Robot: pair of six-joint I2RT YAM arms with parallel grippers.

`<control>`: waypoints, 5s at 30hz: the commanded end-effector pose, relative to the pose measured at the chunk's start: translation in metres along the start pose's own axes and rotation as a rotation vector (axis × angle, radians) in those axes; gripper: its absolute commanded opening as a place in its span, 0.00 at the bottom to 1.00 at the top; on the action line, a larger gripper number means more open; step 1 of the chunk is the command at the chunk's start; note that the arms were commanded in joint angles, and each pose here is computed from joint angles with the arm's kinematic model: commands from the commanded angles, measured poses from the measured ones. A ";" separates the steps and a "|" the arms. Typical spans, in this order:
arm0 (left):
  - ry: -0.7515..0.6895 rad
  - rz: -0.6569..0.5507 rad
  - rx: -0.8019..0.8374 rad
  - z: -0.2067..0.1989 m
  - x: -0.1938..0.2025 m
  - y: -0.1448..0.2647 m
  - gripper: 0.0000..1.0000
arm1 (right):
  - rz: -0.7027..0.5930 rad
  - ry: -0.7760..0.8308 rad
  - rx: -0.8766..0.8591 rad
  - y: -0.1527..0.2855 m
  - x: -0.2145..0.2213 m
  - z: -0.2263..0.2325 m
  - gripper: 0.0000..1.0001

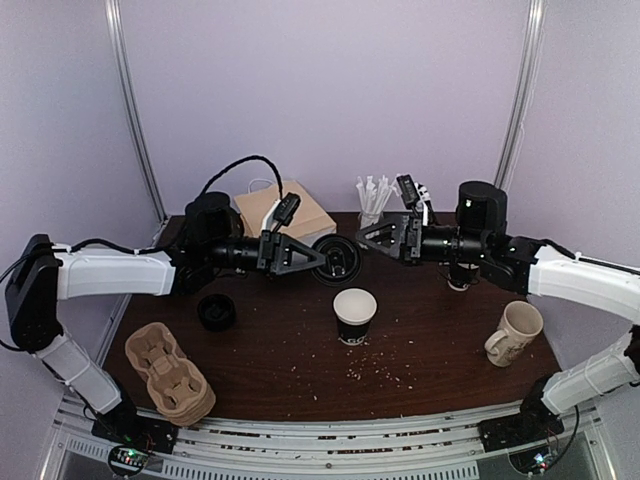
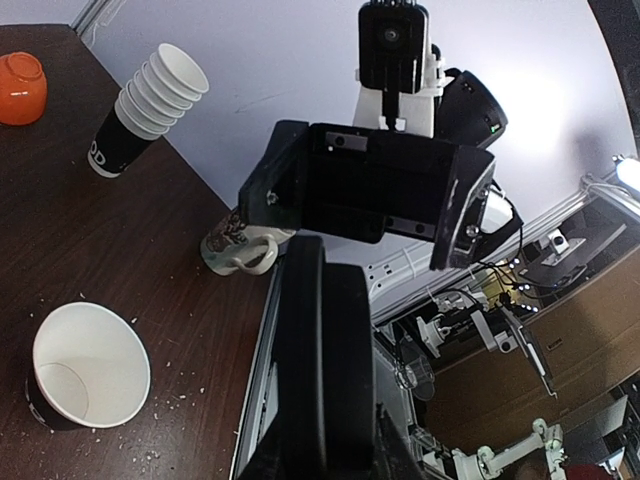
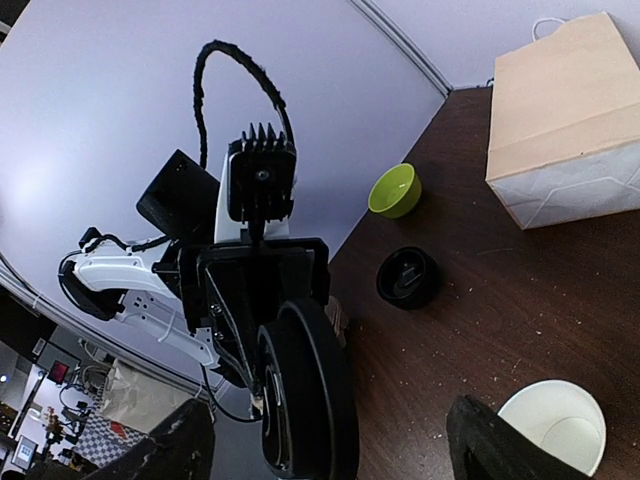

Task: Pack the takeout coffee

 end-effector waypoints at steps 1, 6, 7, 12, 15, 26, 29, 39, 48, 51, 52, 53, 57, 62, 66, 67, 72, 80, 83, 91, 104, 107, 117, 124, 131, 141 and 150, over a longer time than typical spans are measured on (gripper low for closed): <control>-0.089 0.009 0.064 -0.019 -0.006 -0.006 0.11 | 0.029 -0.045 -0.069 -0.007 0.003 0.003 0.81; -0.085 0.019 0.067 -0.018 -0.006 -0.011 0.11 | 0.069 -0.084 -0.077 -0.015 0.014 -0.004 0.77; -0.084 0.020 0.067 -0.018 -0.006 -0.011 0.11 | 0.072 -0.092 -0.081 -0.016 0.015 -0.005 0.75; -0.069 0.023 0.061 -0.012 -0.005 -0.016 0.11 | 0.075 -0.113 -0.102 -0.017 0.019 -0.005 0.65; -0.061 0.025 0.059 -0.009 -0.005 -0.018 0.15 | 0.076 -0.119 -0.108 -0.016 0.020 -0.005 0.56; -0.046 0.024 0.048 -0.003 -0.003 -0.019 0.23 | 0.065 -0.125 -0.111 -0.011 0.022 -0.003 0.30; -0.043 0.026 0.045 -0.001 -0.003 -0.020 0.25 | 0.061 -0.128 -0.110 -0.010 0.023 -0.002 0.26; -0.019 0.032 0.006 0.013 0.003 -0.020 0.59 | 0.046 -0.141 -0.084 -0.007 0.026 -0.008 0.16; 0.025 -0.008 -0.121 0.044 0.012 -0.014 0.87 | 0.038 -0.156 -0.030 -0.006 0.037 -0.021 0.15; 0.048 -0.019 -0.160 0.056 0.016 -0.012 0.89 | 0.040 -0.165 -0.004 -0.006 0.043 -0.028 0.16; 0.053 -0.024 -0.175 0.060 0.016 -0.012 0.90 | 0.043 -0.171 0.006 -0.006 0.046 -0.031 0.16; 0.061 -0.025 -0.191 0.065 0.018 -0.011 0.90 | 0.042 -0.174 0.016 -0.005 0.048 -0.035 0.16; 0.086 -0.029 -0.284 0.085 0.023 -0.008 0.92 | 0.045 -0.202 0.063 -0.005 0.057 -0.051 0.16; 0.116 -0.036 -0.378 0.105 0.031 -0.001 0.94 | 0.047 -0.256 0.114 -0.003 0.071 -0.074 0.16; 0.127 -0.051 -0.436 0.115 0.033 0.003 0.96 | 0.047 -0.297 0.125 -0.007 0.078 -0.085 0.16; 0.128 -0.056 -0.446 0.117 0.032 0.003 0.96 | 0.048 -0.304 0.125 -0.008 0.079 -0.087 0.16; 0.130 -0.062 -0.464 0.122 0.030 0.002 0.96 | 0.053 -0.342 0.133 -0.014 0.085 -0.096 0.17; 0.132 -0.049 -0.457 0.126 0.028 -0.003 0.96 | 0.062 -0.372 0.140 -0.017 0.090 -0.102 0.17; 0.133 -0.045 -0.449 0.127 0.026 -0.006 0.96 | 0.059 -0.379 0.135 -0.018 0.090 -0.103 0.18; 0.139 -0.036 -0.436 0.130 0.023 -0.012 0.96 | 0.073 -0.407 0.127 -0.022 0.095 -0.107 0.18; 0.156 -0.017 -0.436 0.140 0.020 -0.020 0.93 | 0.075 -0.433 0.131 -0.020 0.097 -0.111 0.18; 0.146 -0.020 -0.429 0.136 0.018 -0.020 0.93 | 0.052 -0.425 0.117 -0.019 0.088 -0.105 0.18; 0.134 -0.042 -0.439 0.128 0.014 -0.016 0.96 | 0.040 -0.422 0.102 -0.016 0.078 -0.096 0.18; 0.128 -0.035 -0.434 0.127 0.015 -0.019 0.96 | 0.067 -0.462 0.108 -0.018 0.088 -0.100 0.18; 0.122 -0.031 -0.427 0.124 0.015 -0.021 0.96 | 0.081 -0.482 0.095 -0.021 0.093 -0.099 0.19; 0.121 -0.028 -0.424 0.123 0.015 -0.022 0.97 | 0.097 -0.496 0.110 -0.023 0.102 -0.105 0.19; 0.130 -0.020 -0.428 0.129 0.017 -0.024 0.96 | 0.110 -0.498 0.133 -0.022 0.108 -0.109 0.19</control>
Point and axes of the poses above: each gripper's point midway between its finger pads, its own y axis back along the fingers, its own z axis along the line the jaws close on, x = y × z, the point moved 3 cm from there along y, back along the fingers, and after that the axes turned 10 degrees about y, right-handed, at the moved point
